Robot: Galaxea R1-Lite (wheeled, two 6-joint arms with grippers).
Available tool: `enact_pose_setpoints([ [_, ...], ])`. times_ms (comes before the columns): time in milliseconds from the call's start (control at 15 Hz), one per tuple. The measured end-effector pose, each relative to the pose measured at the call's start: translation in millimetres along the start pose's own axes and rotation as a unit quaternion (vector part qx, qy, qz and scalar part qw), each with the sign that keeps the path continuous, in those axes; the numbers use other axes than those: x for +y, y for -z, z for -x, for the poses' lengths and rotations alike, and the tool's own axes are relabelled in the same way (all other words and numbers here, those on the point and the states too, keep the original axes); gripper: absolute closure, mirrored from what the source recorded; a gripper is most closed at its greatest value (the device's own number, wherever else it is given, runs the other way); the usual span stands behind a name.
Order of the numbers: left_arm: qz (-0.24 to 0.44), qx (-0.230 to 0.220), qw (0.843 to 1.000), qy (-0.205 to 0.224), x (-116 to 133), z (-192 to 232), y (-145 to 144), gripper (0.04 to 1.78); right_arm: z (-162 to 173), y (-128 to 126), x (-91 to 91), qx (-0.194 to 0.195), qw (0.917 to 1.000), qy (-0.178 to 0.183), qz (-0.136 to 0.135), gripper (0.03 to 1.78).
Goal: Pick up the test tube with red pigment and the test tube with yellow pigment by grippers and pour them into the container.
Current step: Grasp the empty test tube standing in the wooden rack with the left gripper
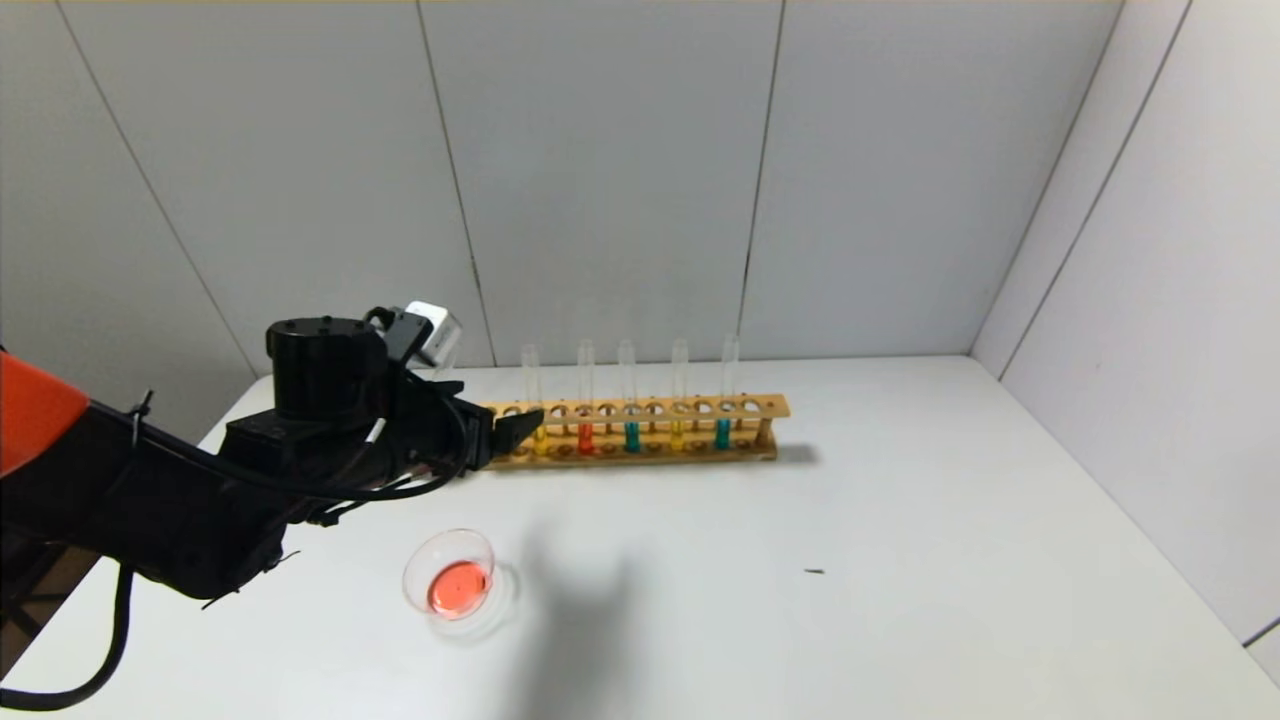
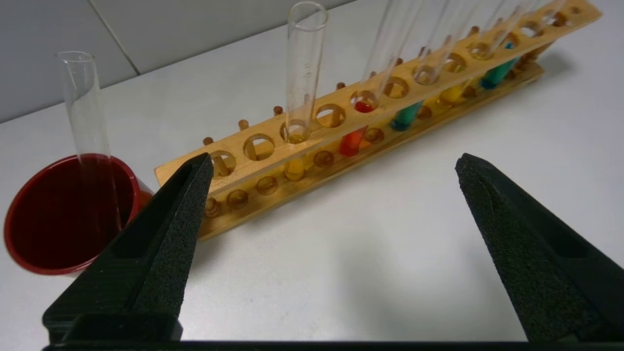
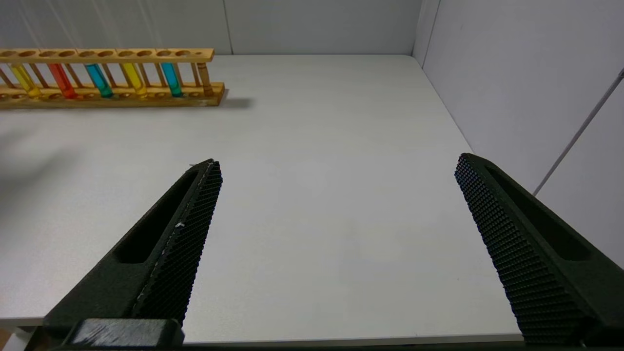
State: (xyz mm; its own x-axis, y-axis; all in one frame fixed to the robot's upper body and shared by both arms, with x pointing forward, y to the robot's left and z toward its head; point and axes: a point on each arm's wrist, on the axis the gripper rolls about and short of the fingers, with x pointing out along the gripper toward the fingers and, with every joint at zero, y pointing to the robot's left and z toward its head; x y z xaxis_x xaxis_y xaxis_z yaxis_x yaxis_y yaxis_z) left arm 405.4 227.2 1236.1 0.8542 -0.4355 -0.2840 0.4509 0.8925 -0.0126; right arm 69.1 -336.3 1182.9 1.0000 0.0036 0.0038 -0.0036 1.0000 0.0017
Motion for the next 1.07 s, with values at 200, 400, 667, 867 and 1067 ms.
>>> enact_pose_setpoints([
  [200, 0.012, 0.004, 1.000, -0.008, 5, -28, 5, 0.07, 0, 0, 0.0, 0.000, 1.0000, 0.000, 0.000, 0.06],
  [400, 0.018, 0.011, 1.000, -0.015, 10, -53, 12, 0.07, 0, 0, 0.0, 0.000, 1.0000, 0.000, 0.000, 0.06],
  [667, 0.035, 0.013, 0.999, -0.025, 20, -69, 17, 0.07, 0, 0, 0.0, 0.000, 1.0000, 0.000, 0.000, 0.06],
  [867, 0.035, 0.008, 0.999, -0.028, 24, -78, 17, 0.07, 0, 0, 0.0, 0.000, 1.0000, 0.000, 0.000, 0.06],
  [1067, 0.033, 0.006, 0.999, -0.028, 24, -81, 15, 0.07, 0, 0, 0.0, 0.000, 1.0000, 0.000, 0.000, 0.06],
])
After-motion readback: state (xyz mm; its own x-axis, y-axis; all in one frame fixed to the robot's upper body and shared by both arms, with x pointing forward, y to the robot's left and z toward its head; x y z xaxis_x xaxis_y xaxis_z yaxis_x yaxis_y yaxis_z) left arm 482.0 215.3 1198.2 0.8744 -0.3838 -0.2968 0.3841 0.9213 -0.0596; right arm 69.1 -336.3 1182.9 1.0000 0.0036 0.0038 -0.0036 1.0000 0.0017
